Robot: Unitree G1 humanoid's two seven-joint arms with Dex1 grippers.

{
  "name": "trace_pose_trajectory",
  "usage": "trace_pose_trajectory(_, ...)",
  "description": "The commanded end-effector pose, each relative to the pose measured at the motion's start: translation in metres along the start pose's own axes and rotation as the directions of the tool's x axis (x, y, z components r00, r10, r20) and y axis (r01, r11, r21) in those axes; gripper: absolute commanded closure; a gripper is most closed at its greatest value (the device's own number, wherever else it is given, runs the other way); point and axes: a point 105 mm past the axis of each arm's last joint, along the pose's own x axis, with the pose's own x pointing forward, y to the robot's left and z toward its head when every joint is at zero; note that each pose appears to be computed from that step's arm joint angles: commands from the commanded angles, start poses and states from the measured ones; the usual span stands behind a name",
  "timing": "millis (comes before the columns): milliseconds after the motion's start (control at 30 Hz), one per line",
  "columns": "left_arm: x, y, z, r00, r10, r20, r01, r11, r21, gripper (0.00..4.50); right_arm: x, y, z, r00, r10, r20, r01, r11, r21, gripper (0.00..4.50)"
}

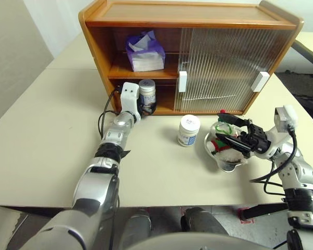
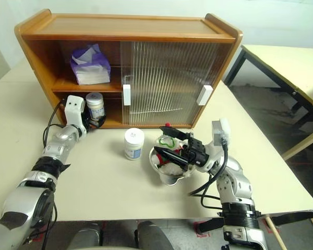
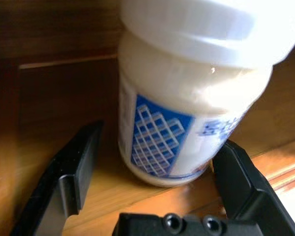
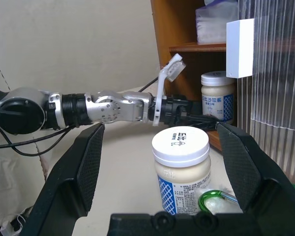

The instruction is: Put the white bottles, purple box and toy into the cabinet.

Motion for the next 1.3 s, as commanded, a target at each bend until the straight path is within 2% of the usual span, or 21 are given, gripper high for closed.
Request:
trace_pose_trajectory(33,-0.011,0.02,-0.004,0.997,0.074,-0.018,-0.074,0.997,0.001,1.3,0.002,-0.001,-0.002,1.0,0.01,0.002,-0.01,1.0,0.004,0.0)
trace_pose_trajectory(67,-0.012,0.022,-0.003,0.996,0.082,-0.02,-0.082,0.997,0.002,1.41,0.003,-0.001,-0.002,1.0,0.011,0.002,-0.011,1.0,0.005,0.0)
trace_pose_trajectory(400,-0.024,0.027,-0.005,0.995,0.085,-0.045,-0.085,0.996,-0.004,1.41,0.006,-0.002,-0.005,1.0,0.024,0.004,-0.024,1.0,0.008,0.0)
trace_pose_trajectory(533,-0.024,0.025,-0.004,0.997,0.068,-0.04,-0.069,0.998,-0.015,0.07,0.007,-0.002,-0.007,1.0,0.027,0.005,-0.027,1.0,0.012,0.0)
trace_pose_trajectory(567,-0.024,0.024,-0.002,0.997,0.063,-0.033,-0.063,0.998,-0.018,0.03,0.006,-0.002,-0.007,1.0,0.026,0.004,-0.026,1.0,0.012,0.0)
trace_pose_trajectory(833,-0.017,0.018,0.002,1.0,0.021,-0.009,-0.022,0.999,-0.049,0.03,0.007,-0.001,-0.009,1.0,0.026,0.006,-0.026,1.0,0.015,0.0)
trace_pose_trajectory(1300,0.001,-0.009,0.01,0.997,-0.081,0.012,0.081,0.997,-0.018,0.03,0.001,-0.001,-0.01,1.0,0.021,-0.008,-0.021,1.0,0.007,0.0)
